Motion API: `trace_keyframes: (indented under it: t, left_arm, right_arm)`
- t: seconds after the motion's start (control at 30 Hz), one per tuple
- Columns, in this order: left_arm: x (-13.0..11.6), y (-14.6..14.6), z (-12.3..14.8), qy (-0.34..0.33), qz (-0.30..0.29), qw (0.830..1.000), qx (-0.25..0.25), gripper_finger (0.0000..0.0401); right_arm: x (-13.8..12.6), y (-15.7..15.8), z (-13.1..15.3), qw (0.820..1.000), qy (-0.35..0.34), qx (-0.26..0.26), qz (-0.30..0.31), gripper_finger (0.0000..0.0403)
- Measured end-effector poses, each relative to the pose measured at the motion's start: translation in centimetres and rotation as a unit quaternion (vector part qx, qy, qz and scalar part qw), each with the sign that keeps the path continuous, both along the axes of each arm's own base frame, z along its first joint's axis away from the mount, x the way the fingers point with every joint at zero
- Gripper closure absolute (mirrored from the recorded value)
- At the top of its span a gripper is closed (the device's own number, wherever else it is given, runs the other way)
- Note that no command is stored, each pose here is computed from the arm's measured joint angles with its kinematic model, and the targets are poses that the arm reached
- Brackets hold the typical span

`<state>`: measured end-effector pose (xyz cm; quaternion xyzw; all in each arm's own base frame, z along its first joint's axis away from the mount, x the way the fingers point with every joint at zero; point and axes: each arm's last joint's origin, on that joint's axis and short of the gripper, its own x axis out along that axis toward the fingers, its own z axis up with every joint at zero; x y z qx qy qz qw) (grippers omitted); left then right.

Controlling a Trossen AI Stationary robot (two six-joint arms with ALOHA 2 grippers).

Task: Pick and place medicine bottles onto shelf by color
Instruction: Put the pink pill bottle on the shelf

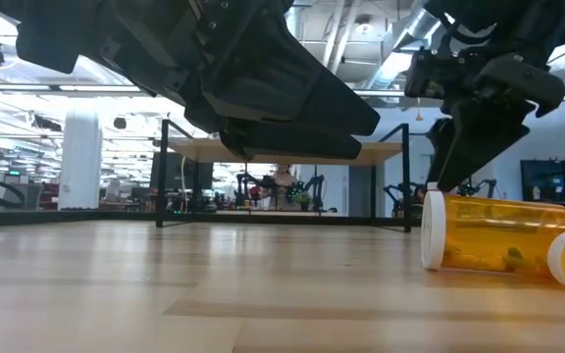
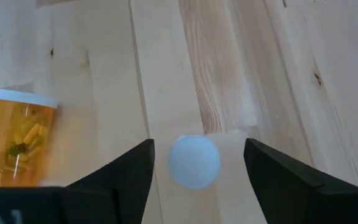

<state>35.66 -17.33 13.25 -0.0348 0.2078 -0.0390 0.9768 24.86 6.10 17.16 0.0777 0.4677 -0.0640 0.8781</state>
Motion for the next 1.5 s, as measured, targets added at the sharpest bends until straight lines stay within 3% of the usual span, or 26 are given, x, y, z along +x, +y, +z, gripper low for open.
trace_keyframes:
  t: [0.5, 0.77, 1.0, 1.17, 1.33, 1.5]
  left_arm:
    - [0.0, 0.0, 0.0, 0.000, 0.001, 1.000, 0.000, 0.0183]
    - [0.0, 0.0, 0.0, 0.000, 0.002, 1.000, -0.002, 0.0183]
    - [0.0, 0.0, 0.0, 0.000, 0.002, 1.000, -0.002, 0.0183]
    - [0.0, 0.0, 0.0, 0.001, 0.002, 1.000, -0.001, 0.0183]
    - [-0.1, 0.0, -0.1, 0.007, 0.002, 1.000, 0.001, 0.0183]
    - [0.0, 0.2, -0.2, 0.008, 0.004, 1.000, 0.002, 0.0183]
  right_arm:
    - [0.0, 0.0, 0.0, 1.000, 0.001, 0.000, 0.000, 0.0255]
    - [0.5, 0.1, 1.2, 1.000, 0.006, -0.007, 0.008, 0.0269]
    - [1.8, -0.3, 4.5, 0.999, 0.002, -0.028, 0.028, 0.0260]
    - [2.1, -3.0, 8.1, 0.998, -0.013, -0.056, 0.025, 0.0265]
    - [-0.1, -8.0, 13.4, 0.991, -0.093, -0.090, -0.032, 0.0262]
    - [-3.0, -12.6, 17.5, 0.970, -0.174, -0.136, -0.099, 0.0261]
